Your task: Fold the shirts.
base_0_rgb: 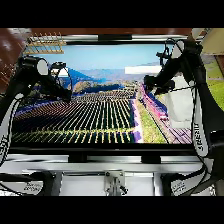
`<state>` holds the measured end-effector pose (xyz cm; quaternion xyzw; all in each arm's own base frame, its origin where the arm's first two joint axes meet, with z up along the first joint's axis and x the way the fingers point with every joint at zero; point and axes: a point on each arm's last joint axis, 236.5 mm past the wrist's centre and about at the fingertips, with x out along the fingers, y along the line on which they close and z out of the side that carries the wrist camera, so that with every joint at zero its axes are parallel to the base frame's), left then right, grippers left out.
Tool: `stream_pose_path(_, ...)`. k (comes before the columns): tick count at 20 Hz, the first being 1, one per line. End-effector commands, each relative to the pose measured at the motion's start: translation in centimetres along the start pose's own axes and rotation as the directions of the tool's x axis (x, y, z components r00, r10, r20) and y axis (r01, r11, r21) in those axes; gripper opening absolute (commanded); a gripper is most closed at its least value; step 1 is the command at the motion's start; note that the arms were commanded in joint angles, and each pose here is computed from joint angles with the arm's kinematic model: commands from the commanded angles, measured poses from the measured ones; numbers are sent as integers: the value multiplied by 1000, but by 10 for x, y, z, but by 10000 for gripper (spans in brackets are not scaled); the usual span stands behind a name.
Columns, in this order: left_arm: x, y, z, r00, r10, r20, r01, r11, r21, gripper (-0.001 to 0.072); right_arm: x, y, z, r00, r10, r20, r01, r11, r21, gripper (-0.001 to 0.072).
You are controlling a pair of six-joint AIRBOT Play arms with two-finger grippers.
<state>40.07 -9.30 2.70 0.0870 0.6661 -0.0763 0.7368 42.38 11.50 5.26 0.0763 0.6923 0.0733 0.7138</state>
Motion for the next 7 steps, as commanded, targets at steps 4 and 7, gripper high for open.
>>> stream_pose_path(4, -5, -5, 4, 999, -21, 29, 21, 1000, -2, 716, 1, 2, -2, 1000, 1, -7, -1, 1000, -2, 502)
stream_pose_path(7, -7, -5, 8, 999, -21, 48, 22, 1000, -2, 716, 1, 2, -2, 1000, 1, -8, -1, 1000, -2, 502)
